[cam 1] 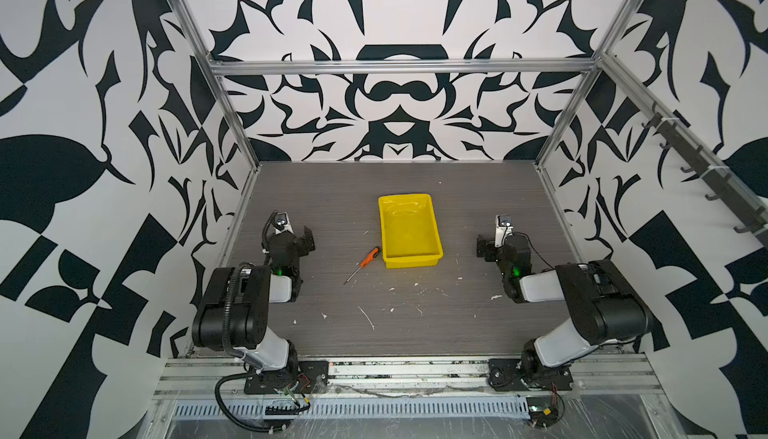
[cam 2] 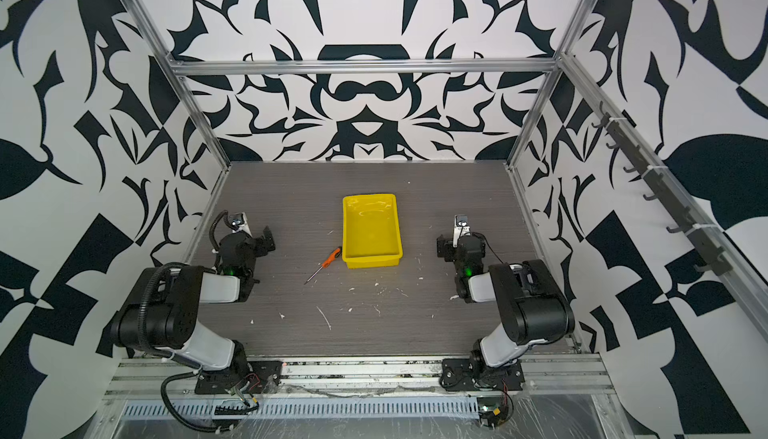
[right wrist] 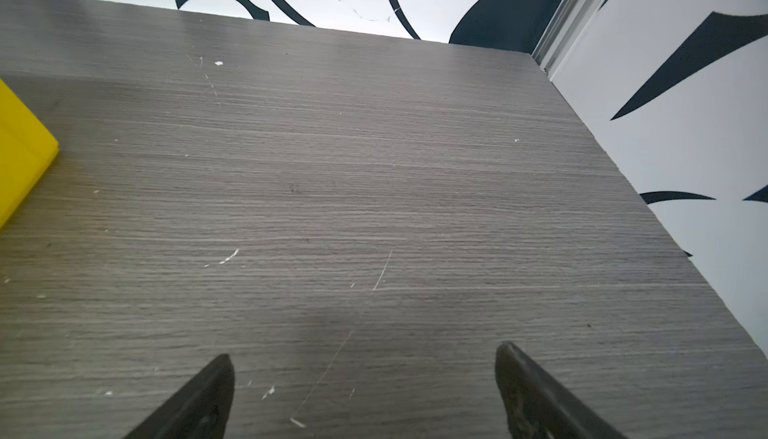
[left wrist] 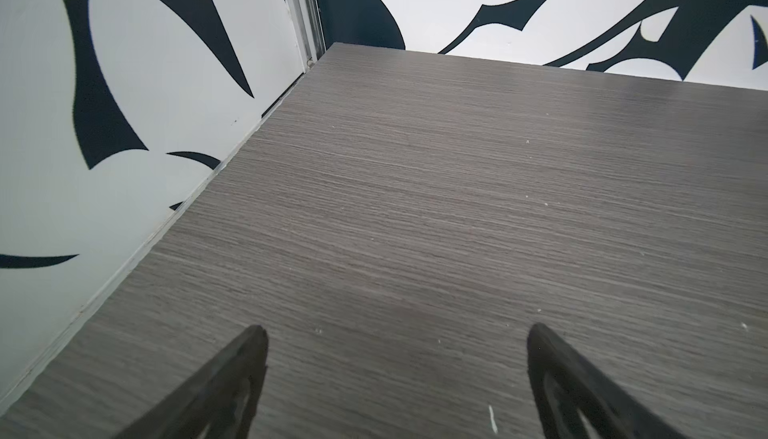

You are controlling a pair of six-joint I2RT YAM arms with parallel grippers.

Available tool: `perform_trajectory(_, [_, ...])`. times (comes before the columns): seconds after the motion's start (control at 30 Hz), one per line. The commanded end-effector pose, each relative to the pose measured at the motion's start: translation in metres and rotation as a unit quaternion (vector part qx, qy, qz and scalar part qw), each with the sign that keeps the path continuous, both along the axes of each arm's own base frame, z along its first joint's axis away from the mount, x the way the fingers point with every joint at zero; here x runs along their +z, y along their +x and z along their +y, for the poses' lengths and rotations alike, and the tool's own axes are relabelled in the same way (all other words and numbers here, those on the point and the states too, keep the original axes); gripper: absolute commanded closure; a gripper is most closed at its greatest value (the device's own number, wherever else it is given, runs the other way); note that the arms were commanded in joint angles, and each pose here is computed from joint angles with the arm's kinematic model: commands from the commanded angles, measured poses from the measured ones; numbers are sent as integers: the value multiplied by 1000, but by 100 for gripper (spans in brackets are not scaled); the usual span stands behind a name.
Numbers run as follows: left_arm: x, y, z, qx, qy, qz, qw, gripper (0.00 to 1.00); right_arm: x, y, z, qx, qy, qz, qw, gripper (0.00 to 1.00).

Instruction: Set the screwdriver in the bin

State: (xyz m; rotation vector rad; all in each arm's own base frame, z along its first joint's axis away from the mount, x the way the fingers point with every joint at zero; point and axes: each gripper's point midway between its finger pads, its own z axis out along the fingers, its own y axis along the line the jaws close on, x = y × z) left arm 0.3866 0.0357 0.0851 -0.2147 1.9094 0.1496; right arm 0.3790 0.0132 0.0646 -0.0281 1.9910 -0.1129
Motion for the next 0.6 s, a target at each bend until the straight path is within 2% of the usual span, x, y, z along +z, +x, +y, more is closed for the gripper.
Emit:
perform_trajectory(0.0, [7, 4, 1, 2, -3, -10, 1000, 0, 15, 7, 1, 0, 6, -24, 1000, 0])
perform_trajectory(0.57, [6, 3, 1, 2, -3, -9, 1000, 0, 16, 7, 1, 2, 6, -24, 1000, 0])
